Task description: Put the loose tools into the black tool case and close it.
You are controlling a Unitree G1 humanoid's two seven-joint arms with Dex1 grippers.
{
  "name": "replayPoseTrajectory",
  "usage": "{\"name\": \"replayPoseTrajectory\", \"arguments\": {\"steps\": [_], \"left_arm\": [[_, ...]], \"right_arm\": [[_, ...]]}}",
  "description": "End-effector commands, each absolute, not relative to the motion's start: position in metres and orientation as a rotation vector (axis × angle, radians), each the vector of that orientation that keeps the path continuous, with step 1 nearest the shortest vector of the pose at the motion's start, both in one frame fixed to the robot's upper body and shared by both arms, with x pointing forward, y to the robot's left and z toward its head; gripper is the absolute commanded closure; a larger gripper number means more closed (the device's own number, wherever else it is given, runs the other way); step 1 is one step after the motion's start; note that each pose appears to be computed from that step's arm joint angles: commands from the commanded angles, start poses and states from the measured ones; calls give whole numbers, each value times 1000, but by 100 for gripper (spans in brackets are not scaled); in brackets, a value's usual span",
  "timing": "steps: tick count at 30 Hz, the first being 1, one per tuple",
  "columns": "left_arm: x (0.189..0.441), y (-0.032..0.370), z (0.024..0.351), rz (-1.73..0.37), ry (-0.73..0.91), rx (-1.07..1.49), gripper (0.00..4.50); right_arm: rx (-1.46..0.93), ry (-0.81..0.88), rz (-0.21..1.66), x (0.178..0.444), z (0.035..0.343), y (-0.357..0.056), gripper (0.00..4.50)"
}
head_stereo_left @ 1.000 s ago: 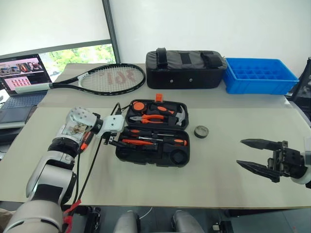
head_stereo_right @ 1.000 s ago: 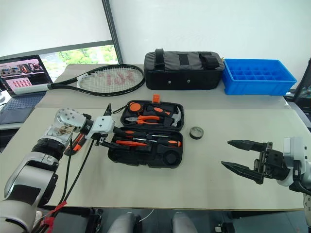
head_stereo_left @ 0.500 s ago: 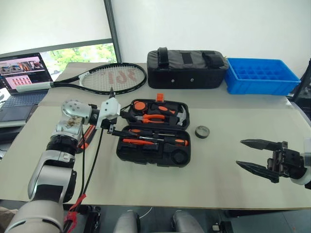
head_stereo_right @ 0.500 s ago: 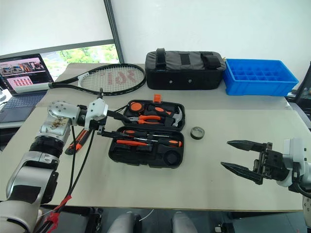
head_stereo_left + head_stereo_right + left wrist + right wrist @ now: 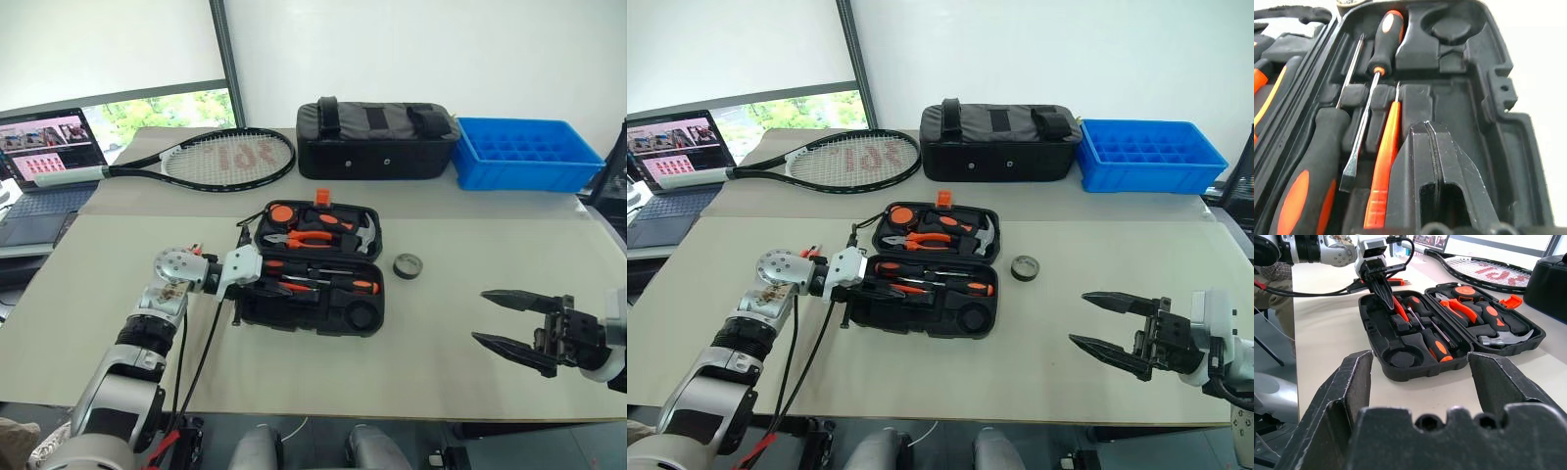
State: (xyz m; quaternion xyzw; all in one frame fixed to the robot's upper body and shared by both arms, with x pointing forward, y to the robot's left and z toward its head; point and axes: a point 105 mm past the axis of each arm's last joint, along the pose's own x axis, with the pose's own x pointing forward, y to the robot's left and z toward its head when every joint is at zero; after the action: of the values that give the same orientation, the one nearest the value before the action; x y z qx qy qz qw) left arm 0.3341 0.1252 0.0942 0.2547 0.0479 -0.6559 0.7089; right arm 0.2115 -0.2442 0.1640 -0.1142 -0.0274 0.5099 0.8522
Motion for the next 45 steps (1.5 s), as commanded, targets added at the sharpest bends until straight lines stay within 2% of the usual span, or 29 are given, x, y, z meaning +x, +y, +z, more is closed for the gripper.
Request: {"name": "replayPoseTrajectory", "arguments": {"steps": [1, 6, 18, 29, 34, 36, 40, 45], "left_arm": [[344, 125, 100, -1406, 63, 593, 448], [350, 124, 107, -1383, 19, 527, 448], [354, 129, 105, -1344, 29, 480, 448], [348, 134, 75, -1353, 134, 596, 448], [350, 135, 73, -1324, 133, 600, 448], [351, 135, 78, -1315, 104, 583, 448], [356, 140, 119, -1236, -46, 451, 448], [356, 163, 150, -1069, -93, 353, 448]], "right_arm": [[-289, -110, 1075, 210, 176, -242, 90], [-287, -109, 1074, 209, 176, -242, 90], [-284, -106, 1075, 209, 175, -243, 90], [-290, -97, 1079, 208, 175, -246, 90], [-290, -95, 1082, 208, 174, -248, 90], [-290, -96, 1084, 209, 175, -248, 90], [-283, -108, 1094, 211, 177, -247, 90], [-273, -127, 1113, 219, 178, -245, 90]]}}
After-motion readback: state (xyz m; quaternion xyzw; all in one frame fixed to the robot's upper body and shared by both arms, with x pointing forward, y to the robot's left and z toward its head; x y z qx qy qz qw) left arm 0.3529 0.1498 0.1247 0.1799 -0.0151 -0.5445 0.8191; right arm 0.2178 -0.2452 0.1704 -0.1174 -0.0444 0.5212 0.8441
